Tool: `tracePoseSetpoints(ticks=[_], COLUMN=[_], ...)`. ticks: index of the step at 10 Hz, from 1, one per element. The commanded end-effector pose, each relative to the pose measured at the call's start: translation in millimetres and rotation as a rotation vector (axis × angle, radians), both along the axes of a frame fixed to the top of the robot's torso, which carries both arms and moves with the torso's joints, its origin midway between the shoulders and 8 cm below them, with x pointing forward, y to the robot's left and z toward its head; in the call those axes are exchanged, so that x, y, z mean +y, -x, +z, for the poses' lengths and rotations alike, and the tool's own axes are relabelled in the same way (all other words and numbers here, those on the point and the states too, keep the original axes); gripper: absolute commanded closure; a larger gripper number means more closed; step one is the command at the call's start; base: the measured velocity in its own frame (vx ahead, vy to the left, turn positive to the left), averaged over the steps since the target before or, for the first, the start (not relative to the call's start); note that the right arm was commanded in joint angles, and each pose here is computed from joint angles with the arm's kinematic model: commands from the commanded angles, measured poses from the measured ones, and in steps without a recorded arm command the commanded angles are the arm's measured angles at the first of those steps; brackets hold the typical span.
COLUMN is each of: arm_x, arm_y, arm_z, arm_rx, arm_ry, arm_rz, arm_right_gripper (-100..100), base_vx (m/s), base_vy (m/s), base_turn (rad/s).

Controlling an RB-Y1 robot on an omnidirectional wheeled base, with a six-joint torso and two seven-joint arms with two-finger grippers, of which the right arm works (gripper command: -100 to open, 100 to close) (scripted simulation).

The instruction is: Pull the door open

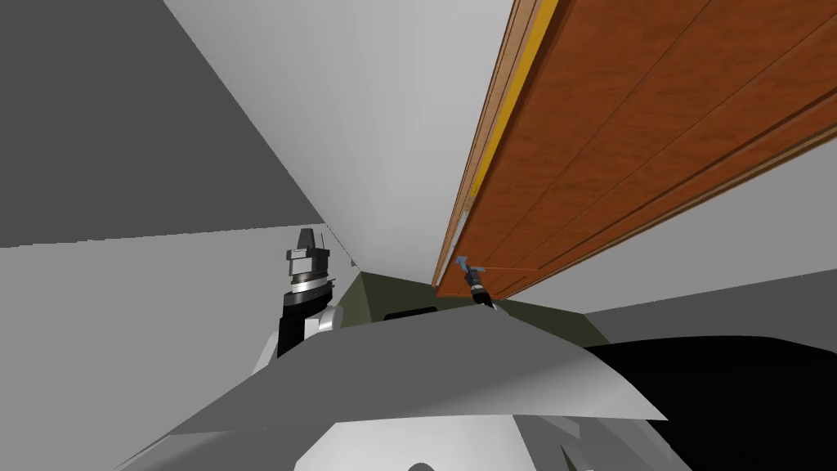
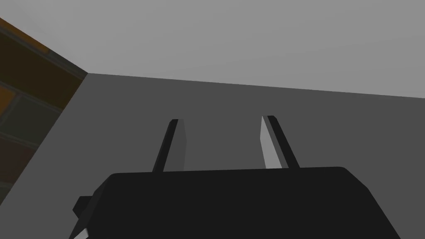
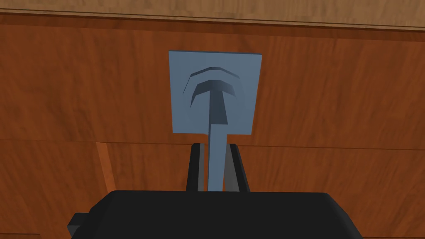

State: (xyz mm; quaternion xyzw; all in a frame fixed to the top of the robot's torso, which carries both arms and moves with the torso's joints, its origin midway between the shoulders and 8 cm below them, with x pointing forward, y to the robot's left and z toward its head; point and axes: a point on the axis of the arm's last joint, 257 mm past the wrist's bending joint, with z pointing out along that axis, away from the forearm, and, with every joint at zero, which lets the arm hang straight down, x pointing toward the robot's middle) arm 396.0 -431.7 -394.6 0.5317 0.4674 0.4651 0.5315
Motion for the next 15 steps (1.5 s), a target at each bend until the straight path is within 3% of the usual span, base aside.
tracePoseSetpoints(ticks=[1,3,4,10,11,12,15], arm_x=[0.4,2.2,2.7,0.4,-0.6,-0.4,-2.2], arm_y=[4.4,4.9,14.4,44.0,41.1,52.1,65.0], arm_z=[2.2,0.7,-0.8,1.8,-0.6,-2.1,-1.0], arm_rx=[-0.003,0.000,0.002,-0.003,0.003,0.004,0.002], arm_ry=[-0.001,-0.002,-0.003,-0.001,0.000,-0.002,-0.001], arm_rz=[0.021,0.027,0.048,0.120,0.110,0.124,0.141], arm_right_gripper=[100,100,100,100,100,100,100], base_vx=[-0.208,-0.156,-0.173,-0.222,-0.093,-0.152,-0.184], base_vy=[-0.044,-0.034,-0.054,-0.050,-0.028,-0.046,-0.069], base_turn=[0.113,0.059,0.145,0.131,0.024,0.190,0.141])
